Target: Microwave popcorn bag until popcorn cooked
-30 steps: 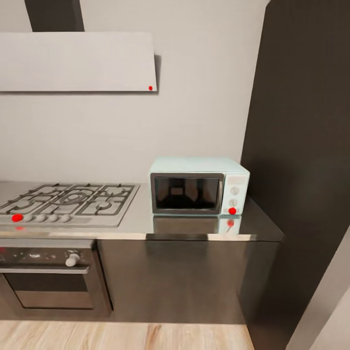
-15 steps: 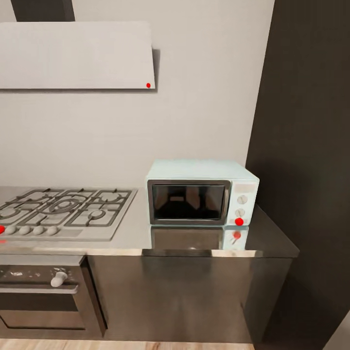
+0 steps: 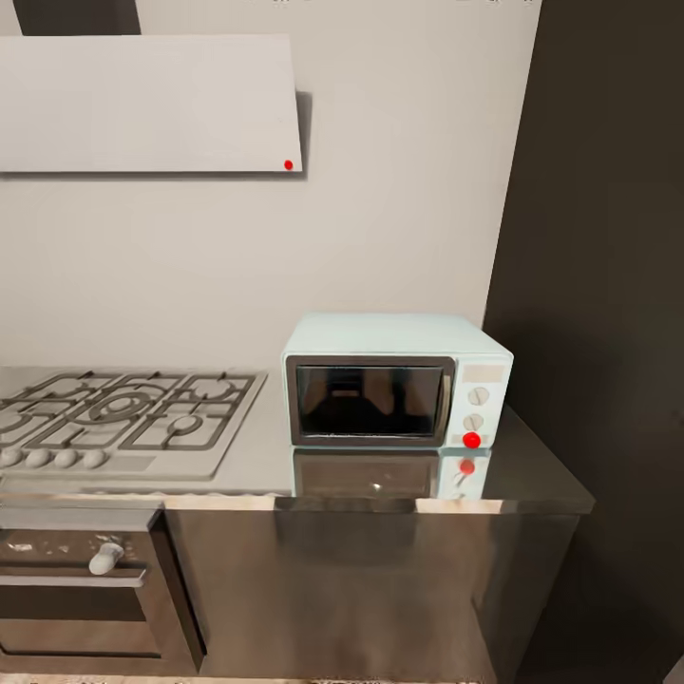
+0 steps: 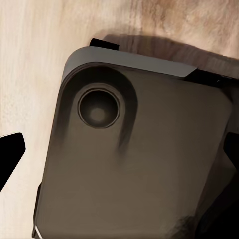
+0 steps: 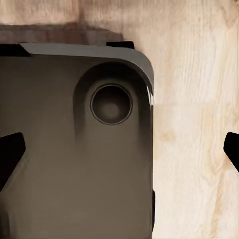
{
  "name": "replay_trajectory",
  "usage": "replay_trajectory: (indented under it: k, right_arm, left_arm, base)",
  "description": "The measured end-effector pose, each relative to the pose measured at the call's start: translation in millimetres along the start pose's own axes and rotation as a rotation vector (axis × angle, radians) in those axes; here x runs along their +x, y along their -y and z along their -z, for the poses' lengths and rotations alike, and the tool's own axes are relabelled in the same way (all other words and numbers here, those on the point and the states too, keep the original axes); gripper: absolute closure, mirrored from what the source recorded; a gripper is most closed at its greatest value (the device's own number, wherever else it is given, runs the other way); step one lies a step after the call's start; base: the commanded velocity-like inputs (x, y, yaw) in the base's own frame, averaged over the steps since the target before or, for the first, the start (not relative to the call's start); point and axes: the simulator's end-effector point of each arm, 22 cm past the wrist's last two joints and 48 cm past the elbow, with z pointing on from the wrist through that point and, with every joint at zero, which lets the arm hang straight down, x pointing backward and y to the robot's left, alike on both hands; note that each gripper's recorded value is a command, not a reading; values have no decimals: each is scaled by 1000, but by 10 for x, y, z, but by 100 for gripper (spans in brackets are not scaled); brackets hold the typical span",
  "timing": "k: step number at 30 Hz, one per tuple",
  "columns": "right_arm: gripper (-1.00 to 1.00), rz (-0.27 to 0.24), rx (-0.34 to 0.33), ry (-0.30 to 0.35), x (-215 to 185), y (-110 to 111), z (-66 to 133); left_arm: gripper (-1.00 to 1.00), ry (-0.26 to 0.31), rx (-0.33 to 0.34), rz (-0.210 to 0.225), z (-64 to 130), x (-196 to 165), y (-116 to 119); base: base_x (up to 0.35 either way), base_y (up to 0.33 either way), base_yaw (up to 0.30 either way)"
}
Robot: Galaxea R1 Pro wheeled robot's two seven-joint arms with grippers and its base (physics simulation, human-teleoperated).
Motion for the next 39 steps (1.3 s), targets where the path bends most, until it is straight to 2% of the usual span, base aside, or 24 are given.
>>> replay_trajectory:
  k: [10, 18, 22, 24, 27, 30, 32, 33, 36, 39]
  right_arm:
    - [-100, -2, 1, 0, 57, -12, 6]
    - [-100, -4, 0, 9, 22, -11, 6]
    - [-100, -5, -7, 125, -600, -52, 10]
    - [-100, -6, -18, 187, -1187, -107, 86]
    - [-100, -7, -38, 275, -2178, -186, 452]
    - [-100, -8, -45, 344, -2773, -197, 847]
    - [-100, -6, -51, 401, -3190, -207, 1239]
    - [-100, -8, -54, 435, -3413, -200, 1510]
    - [-100, -19, -57, 507, -3788, -157, 2136]
    - [-100, -23, -52, 573, -4050, -104, 2548]
  left_arm:
    - [-100, 1, 0, 3, -1, -6, 4]
    - [-100, 2, -1, 4, 1, -9, -8]
    - [-100, 2, -1, 4, 1, -7, -1]
    - [-100, 2, 0, 4, 1, -6, 2]
    - [-100, 2, 0, 4, 1, -6, 3]
    - [-100, 2, -1, 5, 1, -8, -6]
    - [-100, 2, -1, 5, 1, -9, -8]
    - [-100, 2, -2, 5, 1, -9, -8]
    - [-100, 2, -2, 7, 1, -9, -11]
    - [-100, 2, -2, 7, 1, -9, -10]
  base:
    - [-310, 0, 0]
    - [-45, 0, 0]
    - [-1, 0, 0]
    - [0, 0, 0]
    - [0, 0, 0]
    - [0, 0, 0]
    - [0, 0, 0]
    - [0, 0, 0]
    - [0, 0, 0]
    - [0, 0, 0]
